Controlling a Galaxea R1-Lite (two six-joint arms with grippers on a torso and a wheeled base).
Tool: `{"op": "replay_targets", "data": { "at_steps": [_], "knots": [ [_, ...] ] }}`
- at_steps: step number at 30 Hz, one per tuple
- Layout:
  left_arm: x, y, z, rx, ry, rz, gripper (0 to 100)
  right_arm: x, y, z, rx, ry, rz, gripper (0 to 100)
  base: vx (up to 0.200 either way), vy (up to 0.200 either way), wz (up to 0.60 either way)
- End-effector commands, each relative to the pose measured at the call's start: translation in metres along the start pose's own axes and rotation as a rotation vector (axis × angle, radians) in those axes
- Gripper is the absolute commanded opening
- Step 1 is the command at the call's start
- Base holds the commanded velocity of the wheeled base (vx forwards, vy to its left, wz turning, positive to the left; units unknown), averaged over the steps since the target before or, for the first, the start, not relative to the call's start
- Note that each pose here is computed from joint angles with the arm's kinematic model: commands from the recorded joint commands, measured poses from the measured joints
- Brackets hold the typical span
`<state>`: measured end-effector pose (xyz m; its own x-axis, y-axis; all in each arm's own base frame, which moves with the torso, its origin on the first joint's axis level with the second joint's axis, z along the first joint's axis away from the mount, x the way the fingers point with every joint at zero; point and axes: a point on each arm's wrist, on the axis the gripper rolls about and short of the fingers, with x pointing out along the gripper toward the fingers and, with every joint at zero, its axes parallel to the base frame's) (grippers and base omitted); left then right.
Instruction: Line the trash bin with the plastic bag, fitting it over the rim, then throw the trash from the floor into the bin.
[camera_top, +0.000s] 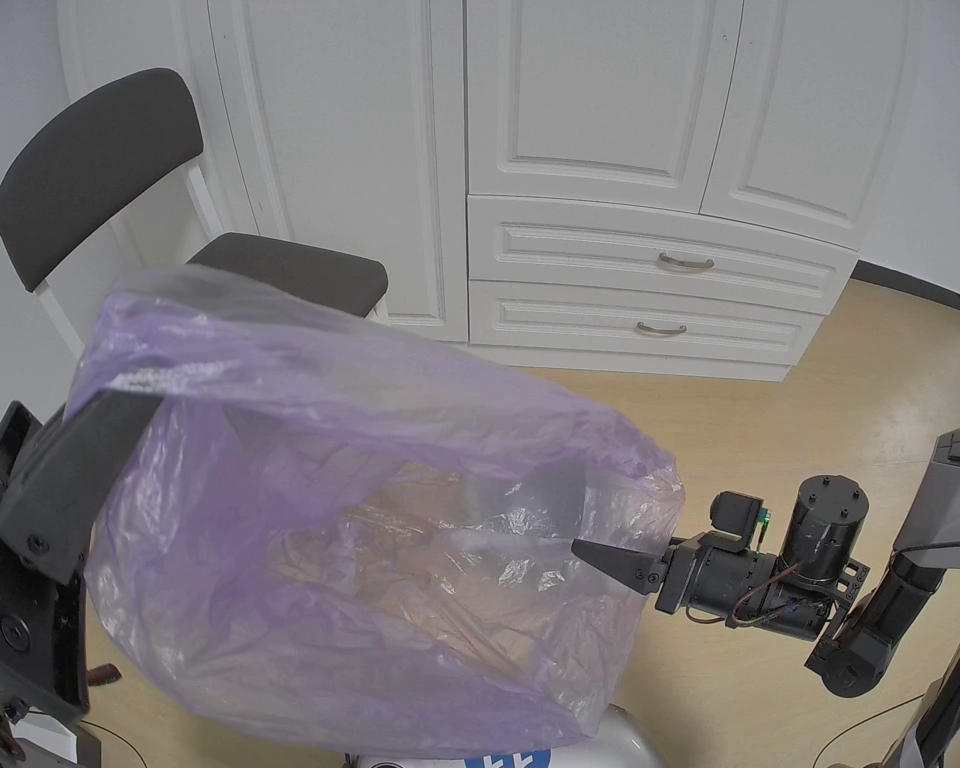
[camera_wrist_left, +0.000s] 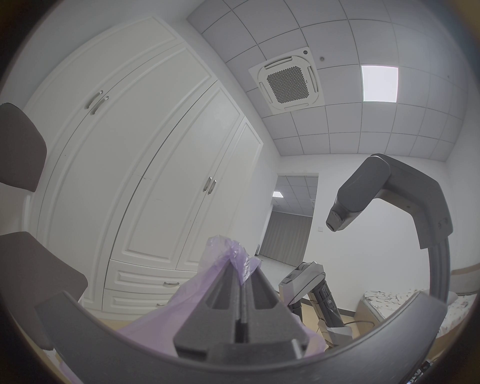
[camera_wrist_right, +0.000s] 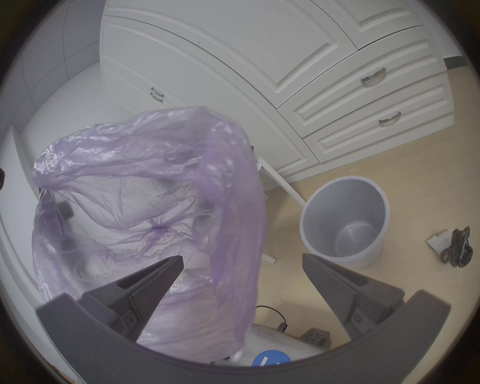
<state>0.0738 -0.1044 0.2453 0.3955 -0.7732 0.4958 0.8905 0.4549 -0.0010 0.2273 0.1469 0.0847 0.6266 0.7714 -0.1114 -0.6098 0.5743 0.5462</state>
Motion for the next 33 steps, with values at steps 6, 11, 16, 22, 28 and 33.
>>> {"op": "replay_targets", "data": {
  "at_steps": [6,11,16,22,28,33],
  "knots": [
    [0.000,0.000,-0.001,0.000,0.003,-0.001,0,-0.005,0.000,0.011,-0.031,-0.048,-0.002,100,0.000,0.000,0.00],
    [-0.001,0.000,-0.002,0.000,0.009,0.000,0,-0.007,0.000,0.012,-0.049,-0.054,-0.004,100,0.000,0.000,0.00],
    [-0.001,0.000,-0.002,0.000,0.009,0.000,0,-0.007,0.000,0.009,-0.048,-0.041,-0.004,100,0.000,0.000,0.00],
    [-0.001,0.000,-0.002,-0.001,0.009,-0.002,0,-0.006,0.000,-0.001,-0.066,0.002,-0.008,100,0.000,0.000,0.00],
    [-0.001,0.000,-0.003,-0.001,0.011,-0.001,0,-0.004,0.000,-0.013,-0.075,0.053,-0.006,100,0.000,0.000,0.00],
    [-0.001,0.000,-0.002,-0.001,0.009,-0.002,0,0.003,0.001,-0.019,-0.074,0.071,0.006,100,0.000,0.000,0.00]
  ]
}}
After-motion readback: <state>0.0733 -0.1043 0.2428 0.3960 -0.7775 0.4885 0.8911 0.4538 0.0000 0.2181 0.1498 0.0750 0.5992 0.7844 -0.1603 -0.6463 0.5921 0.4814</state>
